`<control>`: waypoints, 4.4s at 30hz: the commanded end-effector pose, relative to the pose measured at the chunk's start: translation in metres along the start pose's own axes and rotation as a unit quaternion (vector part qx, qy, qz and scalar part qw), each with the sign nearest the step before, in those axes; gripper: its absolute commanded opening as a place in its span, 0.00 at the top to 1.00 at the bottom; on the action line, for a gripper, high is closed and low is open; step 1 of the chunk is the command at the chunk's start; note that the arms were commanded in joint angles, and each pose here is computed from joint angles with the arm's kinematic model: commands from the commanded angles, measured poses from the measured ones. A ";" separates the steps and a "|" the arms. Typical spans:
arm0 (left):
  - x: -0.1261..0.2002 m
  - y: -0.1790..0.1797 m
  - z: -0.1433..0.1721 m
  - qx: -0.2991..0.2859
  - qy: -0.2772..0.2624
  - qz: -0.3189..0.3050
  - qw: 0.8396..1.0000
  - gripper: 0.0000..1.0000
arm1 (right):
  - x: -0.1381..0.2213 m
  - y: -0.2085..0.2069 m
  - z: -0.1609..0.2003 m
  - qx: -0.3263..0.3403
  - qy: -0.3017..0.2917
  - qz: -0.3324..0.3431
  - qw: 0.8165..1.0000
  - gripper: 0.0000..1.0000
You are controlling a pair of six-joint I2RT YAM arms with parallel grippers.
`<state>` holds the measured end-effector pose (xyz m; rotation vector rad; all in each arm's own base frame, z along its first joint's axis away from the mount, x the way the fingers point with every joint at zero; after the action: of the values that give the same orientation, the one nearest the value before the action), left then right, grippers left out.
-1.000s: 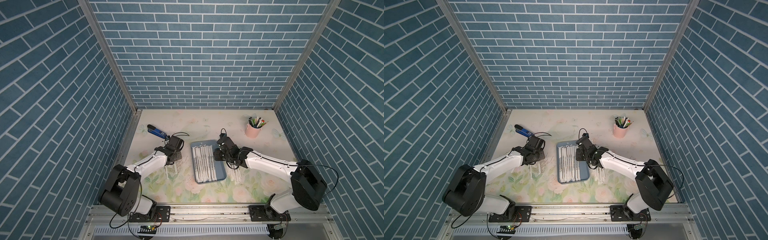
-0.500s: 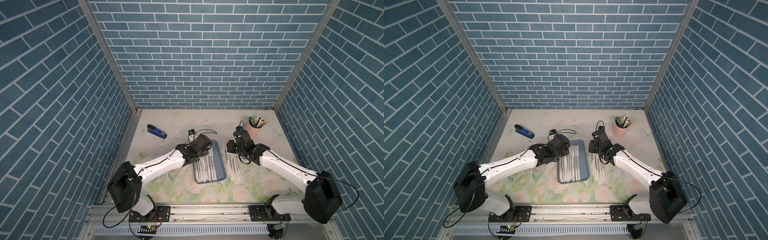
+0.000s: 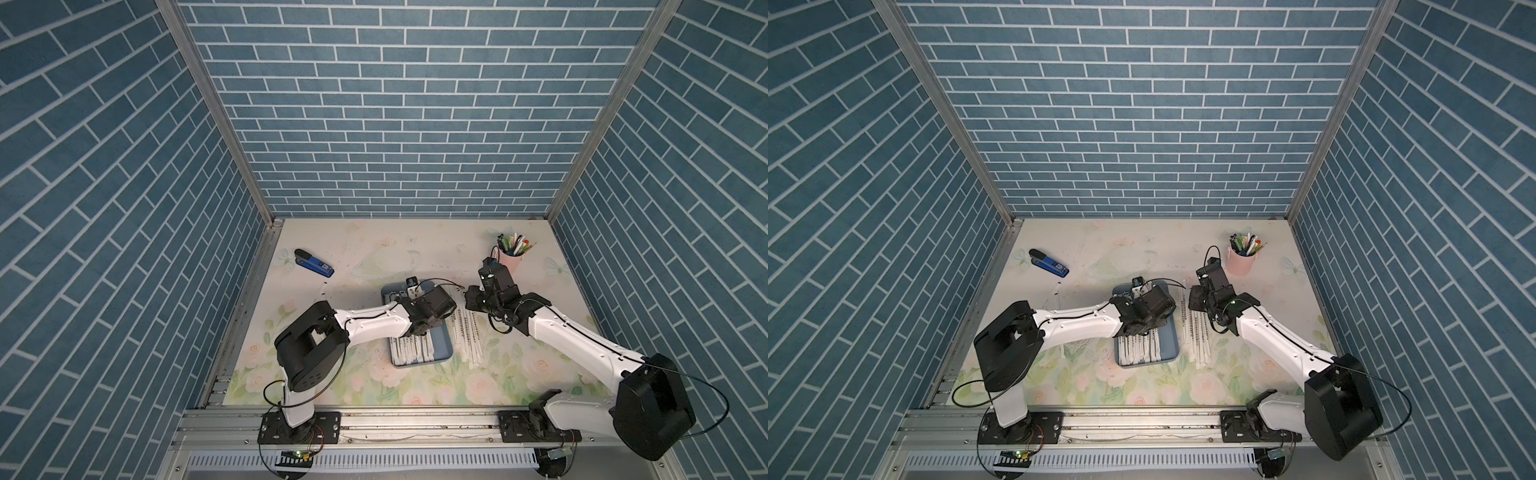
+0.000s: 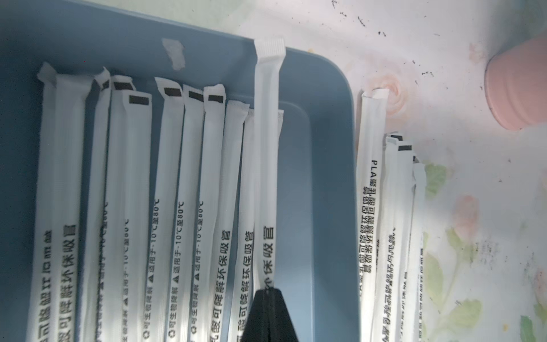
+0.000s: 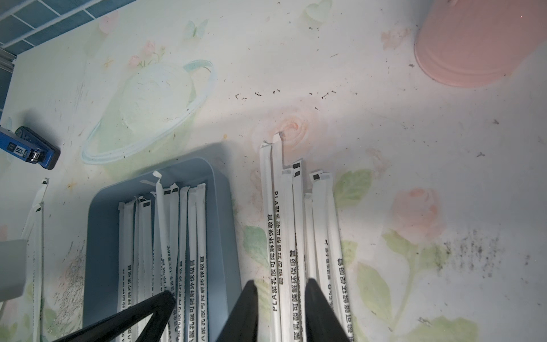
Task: Put the straws into the storage box
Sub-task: Place the straw in the storage box, then pick up the straw from the center of the board, then place the straw in the storage box.
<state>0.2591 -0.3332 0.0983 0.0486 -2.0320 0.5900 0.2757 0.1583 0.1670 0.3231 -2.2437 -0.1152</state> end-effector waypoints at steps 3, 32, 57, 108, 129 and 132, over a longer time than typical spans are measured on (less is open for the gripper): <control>-0.010 -0.009 0.012 -0.017 0.007 -0.005 1.000 1.00 | 0.002 -0.001 0.003 0.012 0.001 -0.007 1.000 0.71; -0.026 -0.003 0.021 -0.050 0.023 -0.022 0.998 0.85 | -0.002 0.005 0.004 0.013 0.012 -0.029 0.999 0.72; 0.122 0.055 -0.102 -0.066 -0.214 0.001 0.975 0.44 | -0.003 -0.039 0.070 0.082 0.156 0.047 0.983 0.74; 0.109 0.109 -0.109 -0.033 -0.202 -0.004 0.979 0.40 | -0.003 -0.029 0.039 0.082 0.146 0.044 0.985 0.97; 0.110 0.119 -0.107 -0.023 -0.204 -0.014 0.979 0.41 | -0.049 0.081 0.072 0.049 0.116 -0.087 0.988 0.98; 0.110 0.120 -0.105 -0.022 -0.202 -0.013 0.979 0.41 | -0.057 0.080 0.083 0.042 0.135 -0.091 0.986 0.98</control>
<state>0.2597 -0.1669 0.1884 0.1556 -2.4421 0.5715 0.2318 0.2420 0.0925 0.5413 -1.9690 -0.0091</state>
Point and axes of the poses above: each gripper's point midway between its finger pads, its own x axis back along the fingers, its own y axis along the line the jaws close on, z = x × y, the point moved 5 cm from there along x, back along the fingers, and after that the axes turned 10 degrees about x, right-handed, at the moved point
